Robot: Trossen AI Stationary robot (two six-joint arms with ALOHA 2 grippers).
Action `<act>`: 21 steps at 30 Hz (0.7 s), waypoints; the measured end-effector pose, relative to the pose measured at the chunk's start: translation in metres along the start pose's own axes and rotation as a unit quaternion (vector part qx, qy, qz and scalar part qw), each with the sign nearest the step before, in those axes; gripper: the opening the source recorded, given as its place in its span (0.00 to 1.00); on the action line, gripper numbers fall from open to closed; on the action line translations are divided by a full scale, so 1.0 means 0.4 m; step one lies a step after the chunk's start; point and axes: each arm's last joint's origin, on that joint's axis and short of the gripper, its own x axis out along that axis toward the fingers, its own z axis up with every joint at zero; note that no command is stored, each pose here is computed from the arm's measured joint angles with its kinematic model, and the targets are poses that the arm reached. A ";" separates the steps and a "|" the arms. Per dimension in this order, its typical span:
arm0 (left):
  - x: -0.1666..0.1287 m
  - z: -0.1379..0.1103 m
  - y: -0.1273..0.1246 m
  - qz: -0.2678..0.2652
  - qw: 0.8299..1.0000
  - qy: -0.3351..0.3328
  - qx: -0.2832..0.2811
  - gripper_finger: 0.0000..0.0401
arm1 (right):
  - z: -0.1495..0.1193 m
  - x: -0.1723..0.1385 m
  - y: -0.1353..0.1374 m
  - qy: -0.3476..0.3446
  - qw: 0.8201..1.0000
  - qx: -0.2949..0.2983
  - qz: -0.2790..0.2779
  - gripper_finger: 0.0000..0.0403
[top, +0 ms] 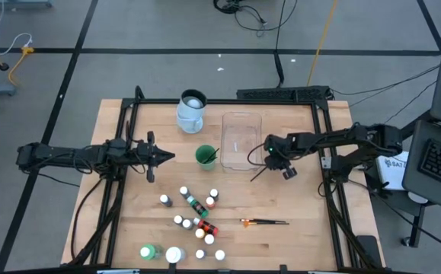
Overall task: Pick & Place Paint Supplies
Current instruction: Put the white paintbrush into the green cup
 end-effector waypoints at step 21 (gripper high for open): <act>0.000 0.007 0.001 0.008 0.999 -0.015 -0.034 0.04 | 0.018 -0.068 0.107 0.011 0.999 0.039 0.031 0.00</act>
